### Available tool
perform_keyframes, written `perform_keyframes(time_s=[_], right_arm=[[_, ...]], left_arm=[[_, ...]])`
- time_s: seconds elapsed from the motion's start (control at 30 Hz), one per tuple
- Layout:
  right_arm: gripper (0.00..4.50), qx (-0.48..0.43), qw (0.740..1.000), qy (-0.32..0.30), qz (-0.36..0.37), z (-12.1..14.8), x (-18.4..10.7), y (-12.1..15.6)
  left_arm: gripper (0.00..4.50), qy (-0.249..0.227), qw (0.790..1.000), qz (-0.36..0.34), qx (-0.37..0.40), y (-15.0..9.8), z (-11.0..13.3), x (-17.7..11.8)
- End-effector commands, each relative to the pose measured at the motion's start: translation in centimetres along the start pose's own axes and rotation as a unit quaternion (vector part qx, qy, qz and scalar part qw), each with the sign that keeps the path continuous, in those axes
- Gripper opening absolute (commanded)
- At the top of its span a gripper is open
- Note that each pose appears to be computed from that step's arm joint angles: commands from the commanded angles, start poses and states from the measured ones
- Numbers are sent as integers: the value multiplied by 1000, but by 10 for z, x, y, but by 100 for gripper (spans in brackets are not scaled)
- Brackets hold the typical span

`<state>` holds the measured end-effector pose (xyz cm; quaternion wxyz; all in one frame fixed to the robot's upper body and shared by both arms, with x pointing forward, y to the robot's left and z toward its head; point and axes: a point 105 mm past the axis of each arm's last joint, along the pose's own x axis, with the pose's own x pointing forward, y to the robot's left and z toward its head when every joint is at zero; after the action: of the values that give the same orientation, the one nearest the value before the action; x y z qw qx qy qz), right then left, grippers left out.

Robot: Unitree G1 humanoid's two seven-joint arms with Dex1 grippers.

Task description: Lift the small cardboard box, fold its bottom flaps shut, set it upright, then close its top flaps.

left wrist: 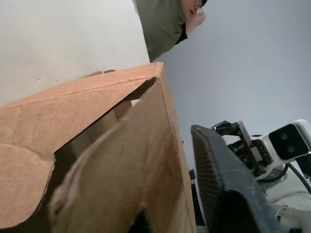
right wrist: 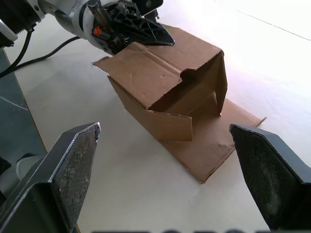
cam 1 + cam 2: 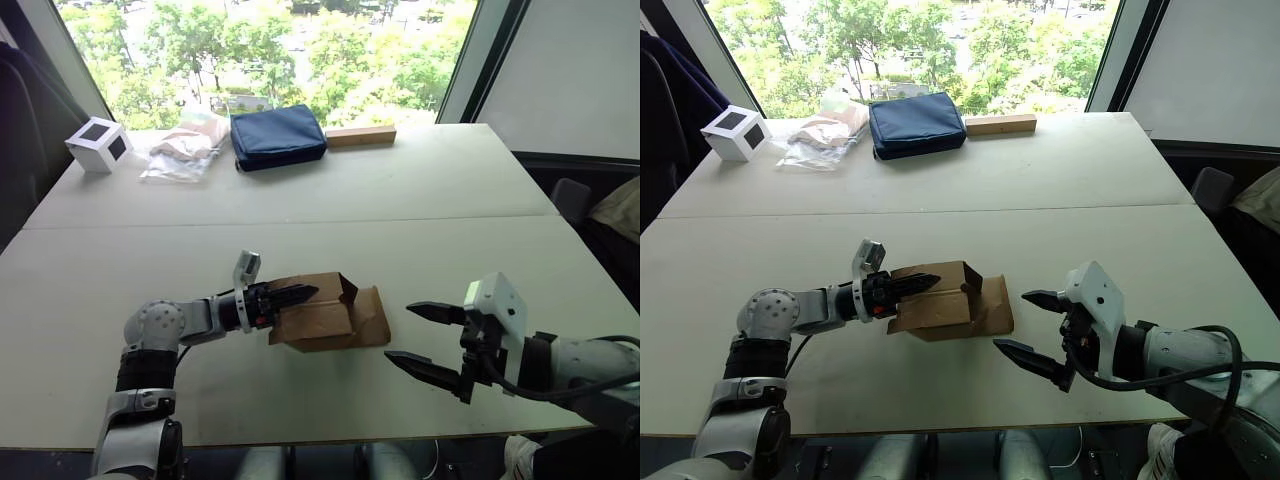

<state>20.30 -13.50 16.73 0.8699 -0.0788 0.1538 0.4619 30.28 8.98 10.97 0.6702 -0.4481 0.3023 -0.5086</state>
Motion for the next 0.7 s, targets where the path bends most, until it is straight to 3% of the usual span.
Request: perform_keyframes(time_s=[0.03, 0.23, 0.37, 0.43, 0.47, 0.53, 0.7], right_arm=[[450, -14, 1000, -16, 13, 7, 2, 8], [450, 17, 997, -73, 7, 21, 3, 3], [424, 49, 981, -181, -44, 51, 0, -23], [369, 60, 971, -225, -57, 66, -1, -32], [314, 63, 966, -244, -62, 73, 0, -37], [248, 69, 957, -274, -66, 86, 3, -42], [78, 74, 945, -312, -64, 104, 21, -45]], left_arm=[[1, 2, 1000, -20, 21, -14, 4, -1], [1, 3, 997, -30, 70, -29, 11, -4], [0, 6, 984, -49, 169, -61, 31, -5], [0, 9, 974, -61, 219, -79, 43, -4], [0, 13, 967, -67, 246, -90, 48, -3], [0, 19, 955, -78, 285, -105, 57, -2], [0, 32, 935, -98, 340, -123, 68, -2]])
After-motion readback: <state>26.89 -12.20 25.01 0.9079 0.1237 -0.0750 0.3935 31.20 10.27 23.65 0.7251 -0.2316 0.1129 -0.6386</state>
